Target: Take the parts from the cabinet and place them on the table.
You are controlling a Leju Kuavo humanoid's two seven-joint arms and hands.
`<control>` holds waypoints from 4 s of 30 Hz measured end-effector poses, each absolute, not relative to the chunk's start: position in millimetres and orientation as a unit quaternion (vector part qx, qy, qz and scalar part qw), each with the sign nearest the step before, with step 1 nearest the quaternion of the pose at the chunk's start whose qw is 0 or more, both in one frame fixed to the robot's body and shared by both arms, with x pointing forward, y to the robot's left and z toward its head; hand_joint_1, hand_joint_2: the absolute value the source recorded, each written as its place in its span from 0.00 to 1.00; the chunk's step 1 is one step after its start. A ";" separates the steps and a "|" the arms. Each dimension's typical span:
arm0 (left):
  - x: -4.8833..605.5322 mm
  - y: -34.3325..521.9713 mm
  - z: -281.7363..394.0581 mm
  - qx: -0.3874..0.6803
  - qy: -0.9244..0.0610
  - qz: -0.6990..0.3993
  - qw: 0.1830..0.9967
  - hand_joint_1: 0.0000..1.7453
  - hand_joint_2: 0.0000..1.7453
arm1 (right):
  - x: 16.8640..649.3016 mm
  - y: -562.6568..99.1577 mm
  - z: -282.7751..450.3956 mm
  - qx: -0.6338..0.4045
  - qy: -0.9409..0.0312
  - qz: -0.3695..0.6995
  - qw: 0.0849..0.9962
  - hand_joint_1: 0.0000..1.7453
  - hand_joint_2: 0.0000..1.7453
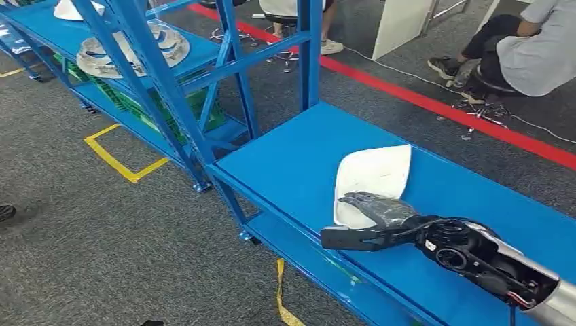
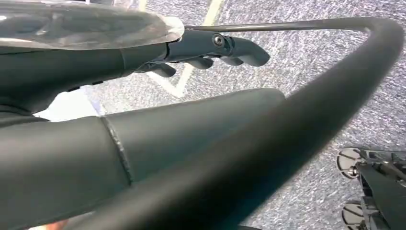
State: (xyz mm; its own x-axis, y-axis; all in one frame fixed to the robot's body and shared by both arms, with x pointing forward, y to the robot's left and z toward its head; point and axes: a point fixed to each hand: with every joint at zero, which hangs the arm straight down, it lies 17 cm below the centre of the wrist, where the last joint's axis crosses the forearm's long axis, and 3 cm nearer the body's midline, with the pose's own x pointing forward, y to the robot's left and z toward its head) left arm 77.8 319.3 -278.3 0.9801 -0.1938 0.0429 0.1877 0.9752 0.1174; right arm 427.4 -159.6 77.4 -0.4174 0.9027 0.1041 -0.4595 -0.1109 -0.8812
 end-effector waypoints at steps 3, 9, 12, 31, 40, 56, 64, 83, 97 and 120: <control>77.5 319.3 -278.4 0.056 -0.027 -0.096 0.993 0.00 0.00 | 426.4 -159.1 72.1 -0.239 -0.456 0.707 0.485 0.00 1.00; 77.5 319.2 -278.4 0.056 -0.027 -0.097 0.993 0.00 0.00 | 424.1 -159.6 61.0 -0.236 -0.446 0.713 0.487 0.59 1.00; 77.5 319.1 -278.4 0.056 -0.027 -0.097 0.993 0.00 0.00 | 423.9 -159.6 58.6 -0.235 -0.446 0.713 0.488 0.95 1.00; 80.9 311.2 -277.8 0.036 -0.044 -0.097 0.994 0.00 1.00 | 425.2 -156.7 57.8 -0.241 -0.448 0.715 0.480 0.75 1.00; 84.9 317.0 -277.7 0.048 -0.053 -0.096 0.993 0.00 1.00 | 425.0 -155.3 58.6 -0.243 -0.453 0.712 0.478 0.75 1.00; 80.6 320.2 -278.2 0.051 -0.046 -0.086 0.994 0.00 1.00 | 451.2 -145.6 142.8 -0.177 -0.654 0.513 0.526 0.75 1.00; 80.1 320.6 -278.3 0.051 -0.046 -0.087 0.994 0.00 1.00 | 453.2 -151.7 160.1 -0.163 -0.682 0.471 0.535 0.75 1.00; 86.3 319.7 -277.5 0.056 -0.048 -0.102 0.992 0.00 1.00 | 342.4 -78.1 325.4 0.311 -0.834 0.197 0.410 0.75 1.00; 91.6 316.0 -276.8 0.057 -0.046 -0.110 0.991 0.00 1.00 | 271.3 -21.0 359.3 0.564 -0.735 0.155 0.343 0.75 1.00; 78.7 316.6 -279.0 0.060 -0.039 -0.091 0.993 0.00 1.00 | 273.0 32.6 328.7 0.607 -0.680 0.171 0.373 0.75 1.00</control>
